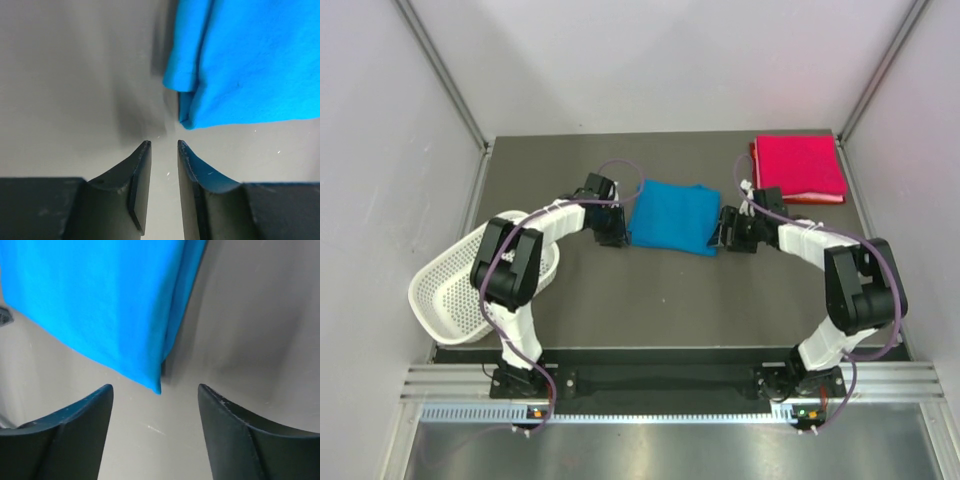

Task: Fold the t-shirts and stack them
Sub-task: Fold the tshirt

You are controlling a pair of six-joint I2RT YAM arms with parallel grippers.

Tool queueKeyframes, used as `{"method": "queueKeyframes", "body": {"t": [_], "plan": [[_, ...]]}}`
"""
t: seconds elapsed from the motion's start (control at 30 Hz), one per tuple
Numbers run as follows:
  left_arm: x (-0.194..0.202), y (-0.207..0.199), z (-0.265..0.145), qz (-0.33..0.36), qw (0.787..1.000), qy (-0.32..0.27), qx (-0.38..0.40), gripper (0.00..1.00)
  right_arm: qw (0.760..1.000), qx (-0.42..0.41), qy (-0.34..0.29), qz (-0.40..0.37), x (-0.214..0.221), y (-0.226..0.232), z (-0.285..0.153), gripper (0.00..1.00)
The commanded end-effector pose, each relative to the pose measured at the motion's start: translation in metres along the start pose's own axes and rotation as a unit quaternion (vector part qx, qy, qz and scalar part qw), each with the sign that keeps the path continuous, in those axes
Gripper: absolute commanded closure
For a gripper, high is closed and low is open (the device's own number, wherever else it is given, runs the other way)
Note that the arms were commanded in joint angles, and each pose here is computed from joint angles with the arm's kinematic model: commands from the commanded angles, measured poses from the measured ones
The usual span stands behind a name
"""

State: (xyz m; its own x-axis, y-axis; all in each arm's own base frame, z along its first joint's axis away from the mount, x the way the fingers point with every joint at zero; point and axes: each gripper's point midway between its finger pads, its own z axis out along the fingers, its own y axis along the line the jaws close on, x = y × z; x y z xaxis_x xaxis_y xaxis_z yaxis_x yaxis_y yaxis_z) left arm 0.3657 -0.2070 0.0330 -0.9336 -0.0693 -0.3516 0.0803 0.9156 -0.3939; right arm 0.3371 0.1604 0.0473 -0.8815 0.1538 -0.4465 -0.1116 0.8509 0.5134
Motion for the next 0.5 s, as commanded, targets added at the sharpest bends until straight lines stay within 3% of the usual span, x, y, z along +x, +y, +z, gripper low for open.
{"method": "queueKeyframes", "body": {"t": [0.0, 0.23, 0.47], "plan": [[-0.035, -0.009, -0.038, 0.017, 0.999, -0.044, -0.022, 0.66, 0.998, 0.027, -0.051, -0.008, -0.045, 0.005, -0.007, 0.3], [-0.058, -0.042, -0.088, 0.056, 0.996, -0.063, 0.018, 0.66, 0.996, 0.035, -0.081, 0.001, -0.104, 0.008, 0.022, 0.27], [-0.044, -0.058, -0.116, 0.085, 0.993, -0.056, 0.062, 0.66, 0.995, 0.068, -0.067, 0.002, -0.12, -0.015, 0.063, 0.27]]}}
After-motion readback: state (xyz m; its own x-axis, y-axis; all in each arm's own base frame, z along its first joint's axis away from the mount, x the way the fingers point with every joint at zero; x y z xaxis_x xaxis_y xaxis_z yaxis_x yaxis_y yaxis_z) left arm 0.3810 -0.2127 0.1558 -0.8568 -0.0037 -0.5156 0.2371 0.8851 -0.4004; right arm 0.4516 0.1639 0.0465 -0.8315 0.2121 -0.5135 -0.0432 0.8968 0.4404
